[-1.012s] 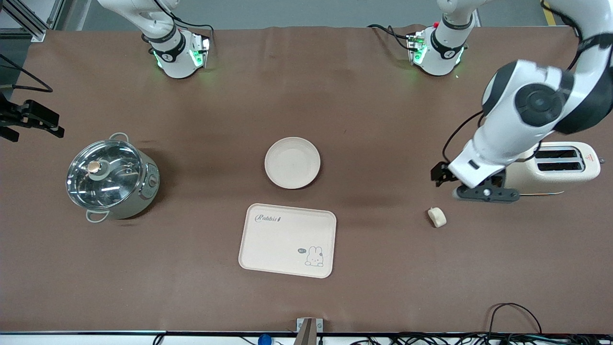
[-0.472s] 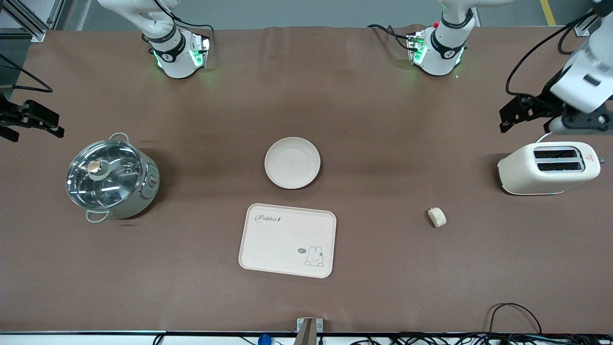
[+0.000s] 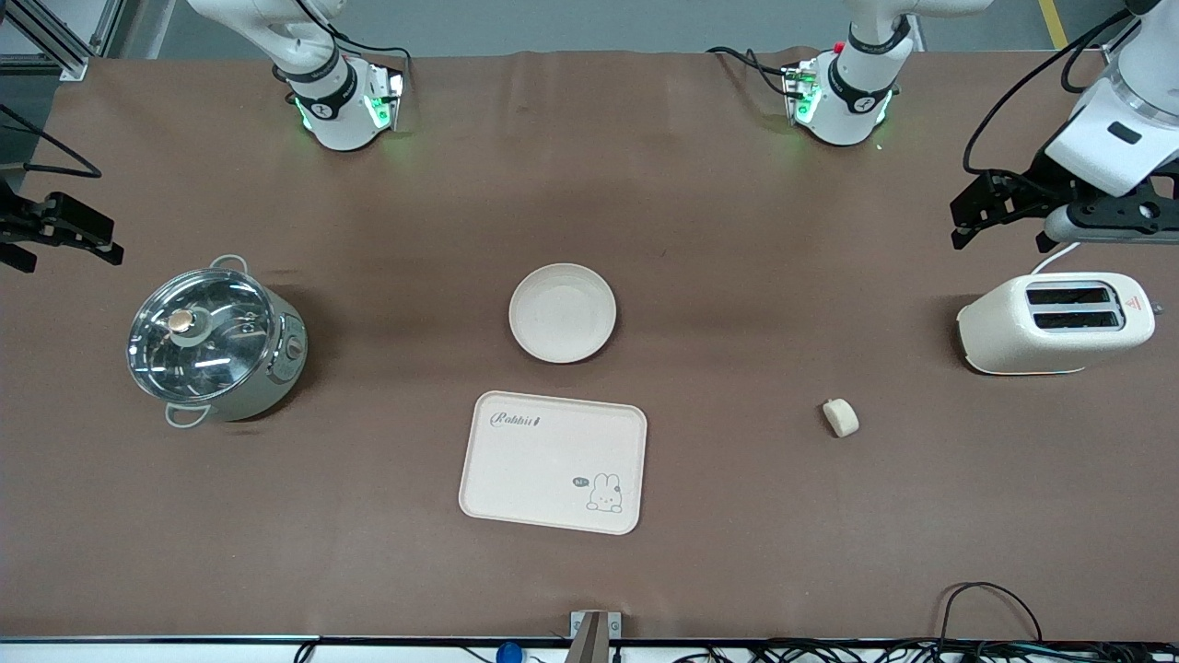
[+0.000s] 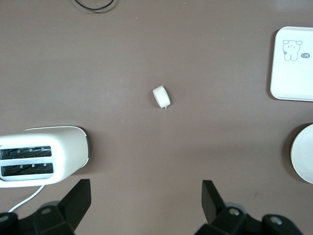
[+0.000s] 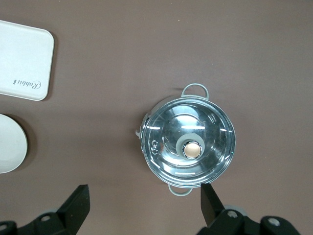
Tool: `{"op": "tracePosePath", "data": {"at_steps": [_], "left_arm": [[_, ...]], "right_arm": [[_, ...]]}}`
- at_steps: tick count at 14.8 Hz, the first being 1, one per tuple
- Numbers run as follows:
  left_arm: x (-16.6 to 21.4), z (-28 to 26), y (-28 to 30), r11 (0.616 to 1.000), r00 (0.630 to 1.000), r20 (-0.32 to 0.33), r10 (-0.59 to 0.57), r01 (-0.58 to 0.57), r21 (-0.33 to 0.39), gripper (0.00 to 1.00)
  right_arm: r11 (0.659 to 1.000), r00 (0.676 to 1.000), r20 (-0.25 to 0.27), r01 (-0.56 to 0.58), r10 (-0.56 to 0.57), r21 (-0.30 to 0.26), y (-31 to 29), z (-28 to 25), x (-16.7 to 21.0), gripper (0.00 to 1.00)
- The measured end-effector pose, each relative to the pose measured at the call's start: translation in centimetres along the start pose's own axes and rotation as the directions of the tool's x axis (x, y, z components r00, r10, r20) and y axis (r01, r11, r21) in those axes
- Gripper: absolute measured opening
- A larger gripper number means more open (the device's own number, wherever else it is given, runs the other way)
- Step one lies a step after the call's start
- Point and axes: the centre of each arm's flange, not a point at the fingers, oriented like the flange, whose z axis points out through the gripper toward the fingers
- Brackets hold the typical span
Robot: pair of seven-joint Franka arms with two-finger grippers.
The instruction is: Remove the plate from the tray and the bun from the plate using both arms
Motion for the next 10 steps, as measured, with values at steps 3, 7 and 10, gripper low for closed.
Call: {"op": "tracePosePath", "data": {"at_steps": [3,7,10], "left_arm": [[1.6,-1.0,-0.2,1.000,1.000,0.005,0.000,0.000,0.001,1.00],[2.1,-0.8,-0.1,1.000,1.000,0.016,-0.001,0.001,0.002,1.00],[2.0,-0.8,-0.2,1.000,1.000,0.022,-0.001,0.001,0.002,1.00]], "right_arm": [[1.000,1.000,-0.001,0.000,0.000,0.000,0.0,0.0,0.0,1.00],[1.000,1.000,-0.003,-0.004,0.004,-0.001,0.2,0.0,0.0,1.00],[1.000,1.000,-0.003,-0.004,0.004,-0.001,0.2,0.0,0.0,1.00]]}}
